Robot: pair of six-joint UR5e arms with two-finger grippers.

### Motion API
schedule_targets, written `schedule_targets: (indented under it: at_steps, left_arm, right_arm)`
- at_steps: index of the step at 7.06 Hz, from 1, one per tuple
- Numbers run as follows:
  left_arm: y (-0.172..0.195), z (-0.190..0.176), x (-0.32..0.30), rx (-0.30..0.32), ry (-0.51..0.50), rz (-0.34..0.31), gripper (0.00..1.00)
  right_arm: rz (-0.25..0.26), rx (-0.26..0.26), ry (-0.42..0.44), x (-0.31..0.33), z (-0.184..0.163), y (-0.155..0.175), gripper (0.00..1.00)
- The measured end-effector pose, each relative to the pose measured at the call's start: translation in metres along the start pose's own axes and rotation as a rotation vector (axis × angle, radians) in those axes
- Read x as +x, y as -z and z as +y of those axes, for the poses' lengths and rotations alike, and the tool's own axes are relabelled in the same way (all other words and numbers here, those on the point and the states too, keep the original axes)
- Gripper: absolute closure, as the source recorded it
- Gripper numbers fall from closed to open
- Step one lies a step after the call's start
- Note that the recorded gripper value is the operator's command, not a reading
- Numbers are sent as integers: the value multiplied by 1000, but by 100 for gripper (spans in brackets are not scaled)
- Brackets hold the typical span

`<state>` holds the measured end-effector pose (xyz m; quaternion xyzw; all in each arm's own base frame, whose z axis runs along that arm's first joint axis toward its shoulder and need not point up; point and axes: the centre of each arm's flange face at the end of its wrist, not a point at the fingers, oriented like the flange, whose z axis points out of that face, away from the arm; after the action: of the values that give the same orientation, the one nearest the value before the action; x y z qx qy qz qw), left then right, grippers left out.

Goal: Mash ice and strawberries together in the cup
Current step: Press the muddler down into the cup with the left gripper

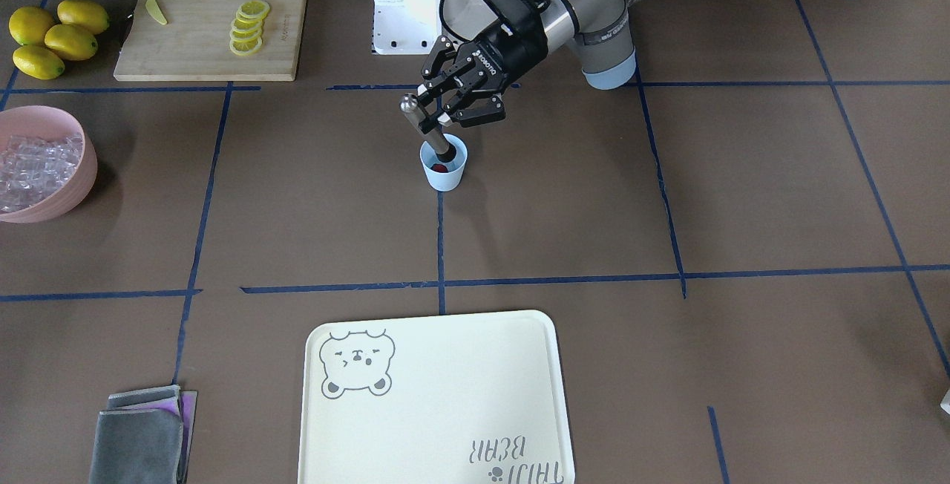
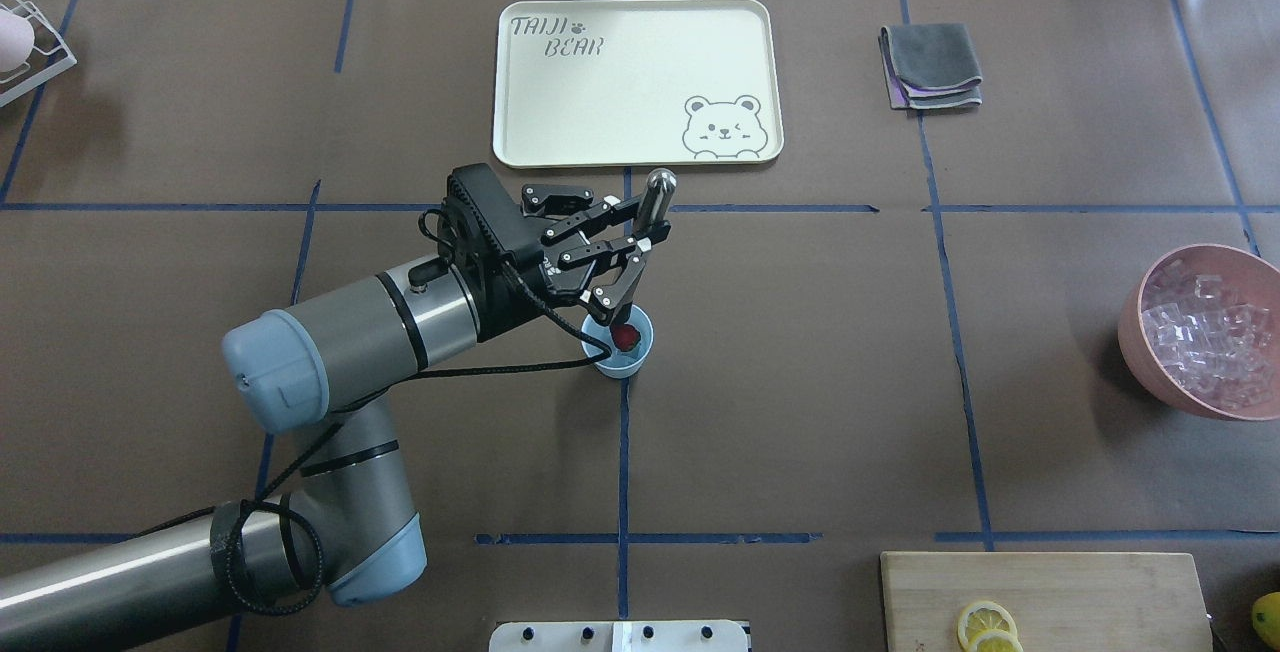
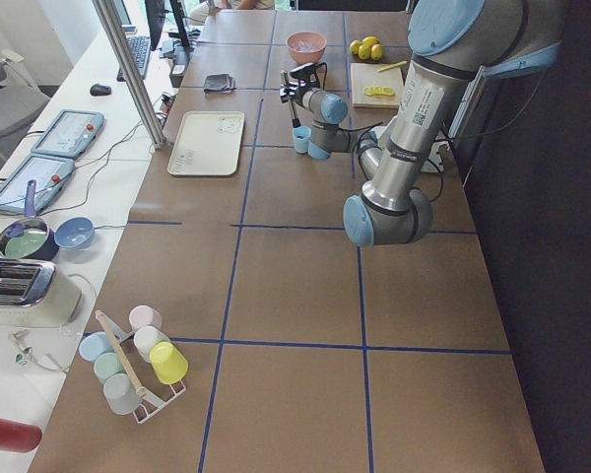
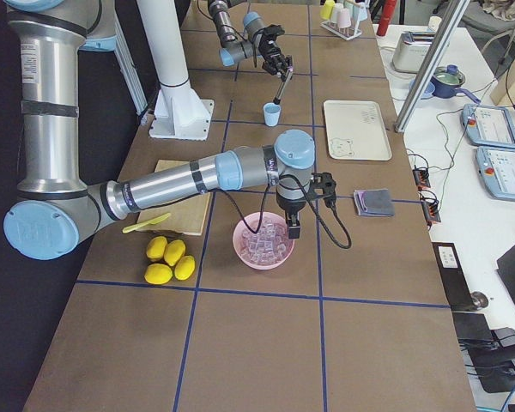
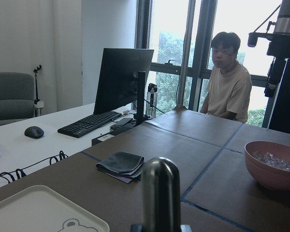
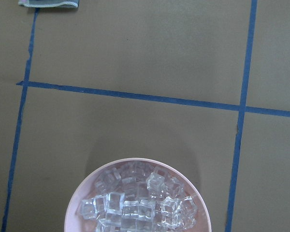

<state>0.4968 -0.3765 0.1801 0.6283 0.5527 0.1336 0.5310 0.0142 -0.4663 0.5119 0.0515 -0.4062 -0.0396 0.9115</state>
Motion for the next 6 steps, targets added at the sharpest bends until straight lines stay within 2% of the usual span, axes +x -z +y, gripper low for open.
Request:
schedule_targets:
  at_steps: [2, 6]
  left_arm:
    - [0, 13, 10, 10, -1, 9, 100]
    - [-5, 44, 8, -34, -6, -3, 100]
  right_arm:
    - [0, -2, -2, 1, 1, -1, 0]
    - [-1, -2, -2, 0, 1, 0, 0]
